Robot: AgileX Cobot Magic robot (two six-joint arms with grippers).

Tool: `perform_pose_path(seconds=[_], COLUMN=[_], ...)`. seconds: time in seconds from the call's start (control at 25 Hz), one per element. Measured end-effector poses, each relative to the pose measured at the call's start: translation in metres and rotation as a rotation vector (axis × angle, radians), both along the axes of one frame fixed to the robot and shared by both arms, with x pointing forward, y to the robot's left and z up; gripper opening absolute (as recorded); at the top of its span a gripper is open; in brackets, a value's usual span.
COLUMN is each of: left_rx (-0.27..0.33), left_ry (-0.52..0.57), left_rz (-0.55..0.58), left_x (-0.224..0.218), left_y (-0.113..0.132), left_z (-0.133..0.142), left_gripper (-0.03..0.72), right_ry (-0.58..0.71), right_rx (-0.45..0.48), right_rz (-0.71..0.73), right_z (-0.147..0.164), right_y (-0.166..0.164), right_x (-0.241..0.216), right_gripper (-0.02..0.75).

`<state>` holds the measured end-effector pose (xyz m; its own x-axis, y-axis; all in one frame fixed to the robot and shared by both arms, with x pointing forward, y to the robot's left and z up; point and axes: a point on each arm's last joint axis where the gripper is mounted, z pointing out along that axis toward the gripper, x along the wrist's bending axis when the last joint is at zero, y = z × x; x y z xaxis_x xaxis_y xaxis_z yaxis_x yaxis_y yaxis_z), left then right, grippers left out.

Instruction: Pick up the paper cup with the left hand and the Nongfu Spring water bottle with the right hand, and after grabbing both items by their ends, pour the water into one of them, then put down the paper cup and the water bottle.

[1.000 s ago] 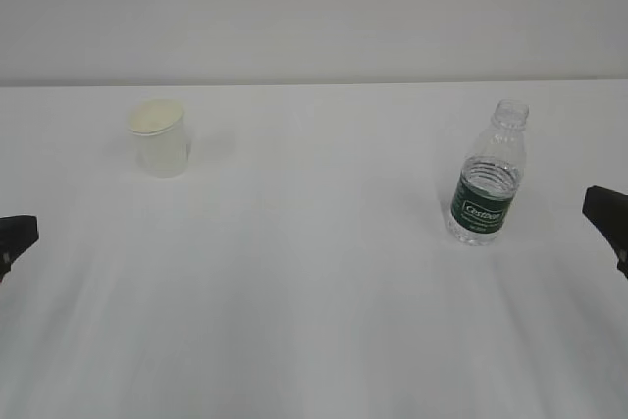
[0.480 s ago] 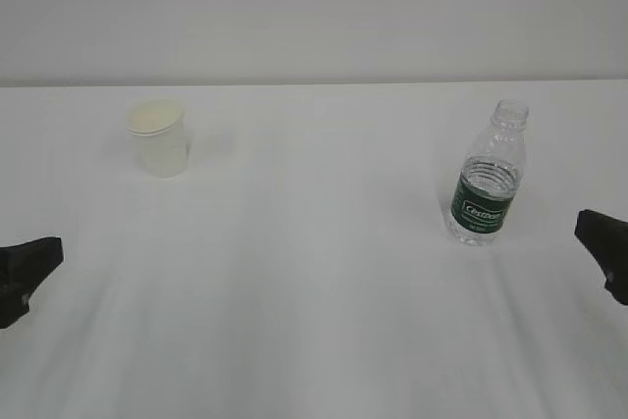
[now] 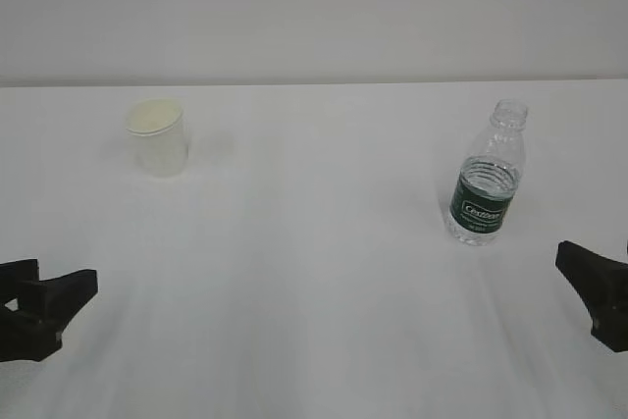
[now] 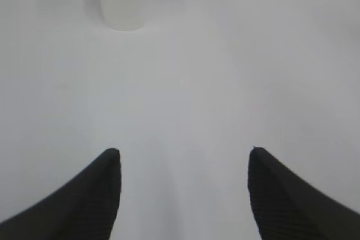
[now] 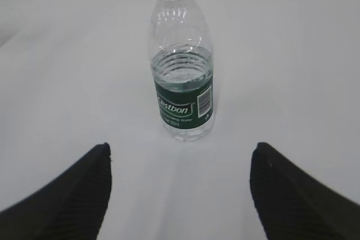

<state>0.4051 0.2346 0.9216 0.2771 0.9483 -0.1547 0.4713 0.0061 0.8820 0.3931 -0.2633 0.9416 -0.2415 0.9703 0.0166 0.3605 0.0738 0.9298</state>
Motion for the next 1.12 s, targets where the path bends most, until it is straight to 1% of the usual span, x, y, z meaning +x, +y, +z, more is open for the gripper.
perform_pose_path(seconds=[0.16, 0.32, 0.44, 0.52, 0.64, 0.68, 0.8, 0.96, 1.12], left_rx=[-0.029, -0.039, -0.047, -0.06, -0.085, -0.078, -0.025, -0.005, 0.012], left_ry=[-0.004, 0.002, -0.002, -0.021, -0.064, -0.08, -0.115, -0.135, -0.133], left_rz=[-0.074, -0.124, -0.13, -0.131, -0.099, -0.087, -0.058, -0.031, -0.011], left_x=[0.002, 0.004, 0.003, 0.0, 0.0, 0.001, 0.003, 0.005, 0.008], left_y=[-0.009, -0.014, -0.015, -0.014, -0.011, -0.01, -0.006, -0.003, -0.002], left_z=[-0.007, -0.014, -0.017, -0.016, -0.013, -0.012, -0.011, -0.011, -0.018], left_gripper=[0.505, 0.504, 0.503, 0.503, 0.503, 0.503, 0.503, 0.503, 0.503], right_ry=[0.003, 0.023, 0.032, 0.006, -0.064, -0.087, -0.122, -0.128, -0.128], right_rx=[-0.011, 0.01, 0.006, 0.014, 0.035, 0.038, 0.027, 0.017, 0.018], right_rz=[0.019, 0.029, 0.036, 0.038, 0.046, 0.049, 0.056, 0.03, 0.012], right_z=[-0.005, -0.01, -0.014, -0.012, -0.006, -0.004, -0.001, -0.001, -0.001], right_y=[0.0, 0.001, 0.0, 0.001, 0.002, 0.002, 0.002, 0.0, -0.001], right_x=[-0.006, -0.012, -0.017, -0.016, -0.015, -0.014, -0.013, -0.012, -0.012], right_gripper=[0.574, 0.574, 0.556, 0.53, 0.501, 0.497, 0.491, 0.491, 0.491])
